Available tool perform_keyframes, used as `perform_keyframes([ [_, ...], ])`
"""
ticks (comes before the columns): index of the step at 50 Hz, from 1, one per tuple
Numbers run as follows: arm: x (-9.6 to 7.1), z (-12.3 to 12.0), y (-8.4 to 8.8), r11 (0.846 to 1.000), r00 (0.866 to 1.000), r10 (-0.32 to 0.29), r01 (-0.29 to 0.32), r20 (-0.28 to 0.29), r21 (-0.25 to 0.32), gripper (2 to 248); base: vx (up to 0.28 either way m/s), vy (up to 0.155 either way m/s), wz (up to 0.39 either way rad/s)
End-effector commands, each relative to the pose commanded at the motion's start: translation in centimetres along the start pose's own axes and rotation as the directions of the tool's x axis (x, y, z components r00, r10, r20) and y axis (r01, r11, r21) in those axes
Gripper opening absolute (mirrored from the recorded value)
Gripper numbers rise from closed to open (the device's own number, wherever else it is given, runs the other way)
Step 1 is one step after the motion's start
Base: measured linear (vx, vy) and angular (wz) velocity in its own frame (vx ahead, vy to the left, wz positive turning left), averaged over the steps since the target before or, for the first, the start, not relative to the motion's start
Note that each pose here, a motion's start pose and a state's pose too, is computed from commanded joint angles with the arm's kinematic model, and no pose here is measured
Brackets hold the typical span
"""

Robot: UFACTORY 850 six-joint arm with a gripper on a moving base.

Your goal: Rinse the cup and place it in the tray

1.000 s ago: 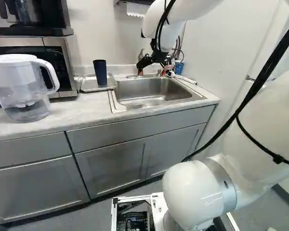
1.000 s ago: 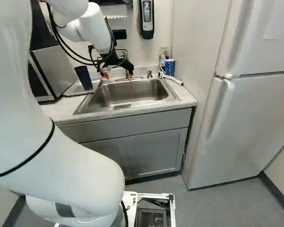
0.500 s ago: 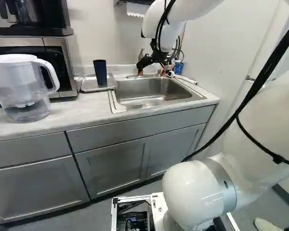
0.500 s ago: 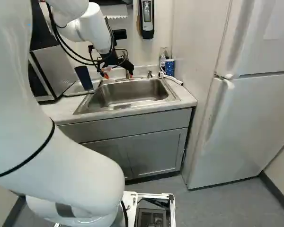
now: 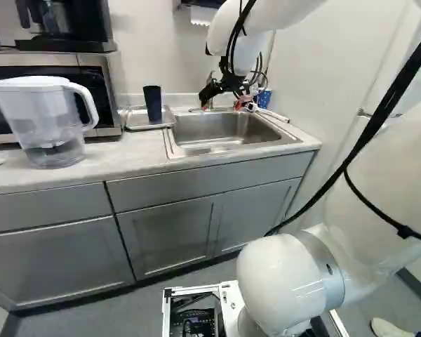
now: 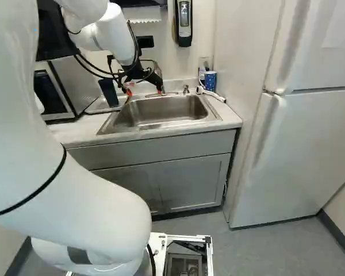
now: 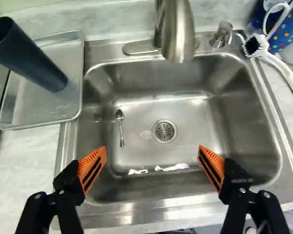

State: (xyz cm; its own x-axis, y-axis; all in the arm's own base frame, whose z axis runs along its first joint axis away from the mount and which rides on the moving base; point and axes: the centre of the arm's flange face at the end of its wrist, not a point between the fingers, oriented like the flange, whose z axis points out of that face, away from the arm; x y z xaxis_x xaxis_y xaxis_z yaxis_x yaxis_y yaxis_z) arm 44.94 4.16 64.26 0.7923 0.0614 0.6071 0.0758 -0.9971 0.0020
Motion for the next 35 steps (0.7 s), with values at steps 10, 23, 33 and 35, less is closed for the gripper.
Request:
perform_keyframes([
  [10,0.00,0.00,0.00,1.000,1.000,0.000,0.000,0.000,0.000,247,-0.125,0.057,0.294],
  [23,0.00,0.00,0.00,1.000,1.000,0.000,0.000,0.000,0.000,247,-0.120,0.022,0.119],
  [33,0.00,0.00,0.00,1.000,1.000,0.000,0.000,0.000,0.000,247,-0.119,0.004,0.022],
  [35,0.00,0.00,0.00,1.000,1.000,0.000,0.000,0.000,0.000,247,-0.111,0.011,0.025],
])
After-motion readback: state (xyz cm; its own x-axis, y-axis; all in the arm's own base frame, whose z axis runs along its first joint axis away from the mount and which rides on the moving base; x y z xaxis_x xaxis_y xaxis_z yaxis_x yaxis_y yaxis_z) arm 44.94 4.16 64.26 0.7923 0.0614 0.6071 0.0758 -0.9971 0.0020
